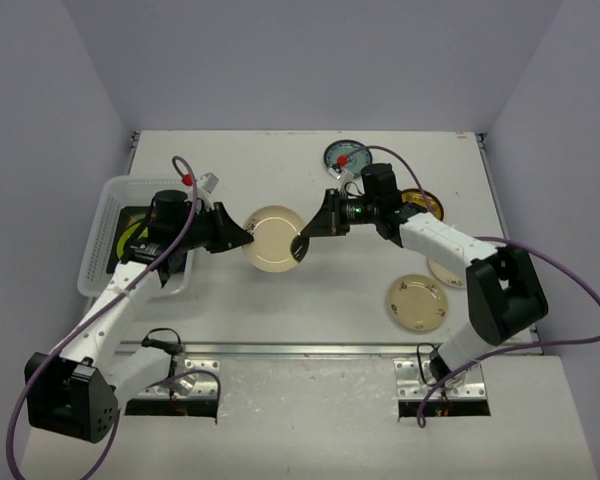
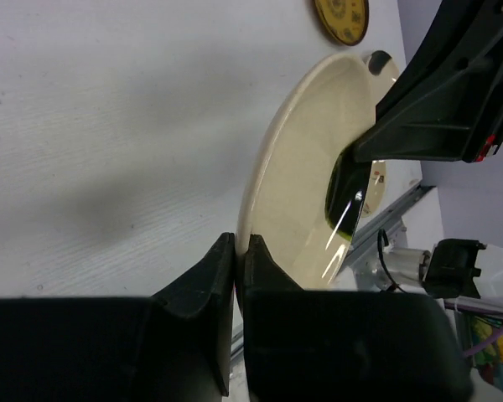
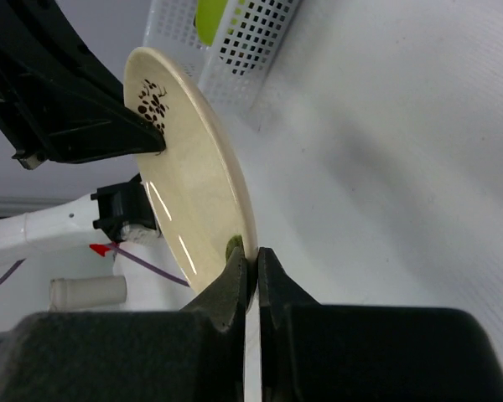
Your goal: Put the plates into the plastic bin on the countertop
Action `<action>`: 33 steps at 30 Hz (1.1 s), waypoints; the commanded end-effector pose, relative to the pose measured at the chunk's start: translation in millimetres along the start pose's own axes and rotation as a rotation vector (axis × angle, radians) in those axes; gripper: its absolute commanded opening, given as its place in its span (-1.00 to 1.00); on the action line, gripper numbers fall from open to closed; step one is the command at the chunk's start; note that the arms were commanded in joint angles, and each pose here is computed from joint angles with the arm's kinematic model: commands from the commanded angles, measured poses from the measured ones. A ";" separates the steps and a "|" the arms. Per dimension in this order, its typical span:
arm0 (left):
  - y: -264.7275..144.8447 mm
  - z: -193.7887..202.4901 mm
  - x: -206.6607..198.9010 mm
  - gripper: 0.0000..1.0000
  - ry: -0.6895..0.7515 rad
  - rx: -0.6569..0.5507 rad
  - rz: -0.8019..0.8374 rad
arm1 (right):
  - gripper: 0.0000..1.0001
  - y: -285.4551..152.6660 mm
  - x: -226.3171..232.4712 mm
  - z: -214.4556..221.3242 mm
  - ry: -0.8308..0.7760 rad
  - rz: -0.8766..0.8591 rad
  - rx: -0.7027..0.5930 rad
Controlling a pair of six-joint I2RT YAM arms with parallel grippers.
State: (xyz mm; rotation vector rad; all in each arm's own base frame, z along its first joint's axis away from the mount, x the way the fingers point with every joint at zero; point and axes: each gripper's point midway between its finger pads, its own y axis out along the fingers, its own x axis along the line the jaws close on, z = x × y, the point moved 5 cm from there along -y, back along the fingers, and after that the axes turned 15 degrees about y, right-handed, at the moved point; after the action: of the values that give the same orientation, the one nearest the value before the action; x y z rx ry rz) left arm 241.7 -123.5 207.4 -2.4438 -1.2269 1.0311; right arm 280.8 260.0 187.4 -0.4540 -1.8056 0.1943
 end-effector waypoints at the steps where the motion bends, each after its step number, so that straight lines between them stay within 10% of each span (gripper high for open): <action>1: -13.6 -41.2 -4.7 -1.00 0.050 -0.176 -0.086 | -0.50 -6.7 34.0 4.7 -0.054 -0.167 0.032; 4: -24.2 -50.8 11.0 -1.00 -0.003 -0.215 -0.242 | 0.97 -8.6 18.6 1.4 -0.030 -0.087 -0.037; 16: -150.6 -34.0 184.2 -1.00 -0.663 -0.569 -0.796 | 0.98 -48.1 -30.7 11.6 0.075 -0.002 -0.155; 26: -158.5 -9.1 210.9 -0.68 -0.731 -0.597 -0.986 | 0.98 -60.5 -40.9 10.6 0.084 -0.009 -0.170; 33: -158.7 -5.1 206.9 0.83 -0.728 -0.576 -0.990 | 0.97 -58.7 -46.0 10.5 0.082 -0.001 -0.167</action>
State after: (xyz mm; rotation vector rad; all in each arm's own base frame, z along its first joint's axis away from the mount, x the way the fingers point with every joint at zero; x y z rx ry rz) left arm 230.2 131.7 167.7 -1.1996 -2.7734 1.4370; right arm 266.6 188.8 156.4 -0.5911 -1.6667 0.0439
